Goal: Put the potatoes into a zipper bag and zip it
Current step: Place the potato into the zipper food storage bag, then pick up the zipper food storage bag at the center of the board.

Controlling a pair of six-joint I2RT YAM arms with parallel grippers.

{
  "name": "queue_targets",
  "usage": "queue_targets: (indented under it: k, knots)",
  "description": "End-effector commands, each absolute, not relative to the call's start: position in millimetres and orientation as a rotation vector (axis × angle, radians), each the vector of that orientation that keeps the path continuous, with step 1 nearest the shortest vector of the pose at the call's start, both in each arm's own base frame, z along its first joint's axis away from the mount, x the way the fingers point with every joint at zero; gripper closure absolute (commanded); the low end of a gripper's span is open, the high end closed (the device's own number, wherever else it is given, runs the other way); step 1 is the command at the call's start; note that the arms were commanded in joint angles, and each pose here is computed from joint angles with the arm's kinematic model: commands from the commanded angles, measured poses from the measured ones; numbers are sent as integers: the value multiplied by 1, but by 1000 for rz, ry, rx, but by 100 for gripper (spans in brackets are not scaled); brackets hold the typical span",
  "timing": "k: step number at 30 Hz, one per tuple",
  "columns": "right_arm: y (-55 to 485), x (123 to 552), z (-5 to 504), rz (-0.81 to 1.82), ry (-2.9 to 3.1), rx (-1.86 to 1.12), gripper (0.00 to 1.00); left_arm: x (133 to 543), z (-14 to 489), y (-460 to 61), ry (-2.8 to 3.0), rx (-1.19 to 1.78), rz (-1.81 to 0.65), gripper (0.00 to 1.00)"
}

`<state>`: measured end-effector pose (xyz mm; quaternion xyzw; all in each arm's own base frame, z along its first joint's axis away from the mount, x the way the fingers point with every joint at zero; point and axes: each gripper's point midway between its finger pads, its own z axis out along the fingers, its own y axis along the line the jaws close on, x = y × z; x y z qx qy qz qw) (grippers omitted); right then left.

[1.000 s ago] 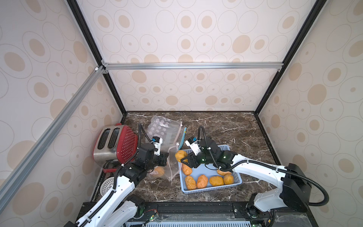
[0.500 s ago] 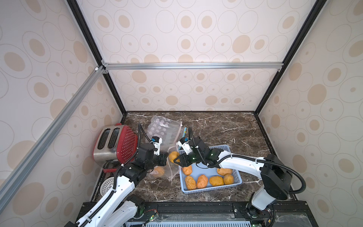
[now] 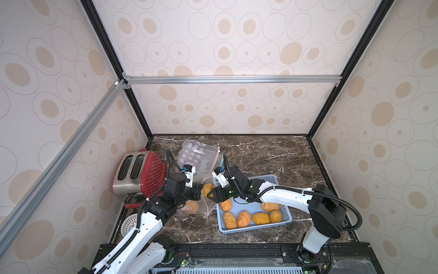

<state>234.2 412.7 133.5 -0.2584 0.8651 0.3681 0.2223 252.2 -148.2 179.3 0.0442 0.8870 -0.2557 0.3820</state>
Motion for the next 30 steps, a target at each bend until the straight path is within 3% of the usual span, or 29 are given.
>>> queue_targets:
  k: [1,8,16,30]
  knots:
    - [418,232,157,1033,2311,-754,29,253,188,-148,2221,129,-659,100]
    - [407,222,183,1039,2205,-839,25,251,204,-144,2175,127,-652,100]
    - [391,208,206,1069,2113,-869,32,246,232,-137,2136,160,-604,100]
    - [350,202,265,865,1778,-993,35,194,381,-118,1654,492,-440,100]
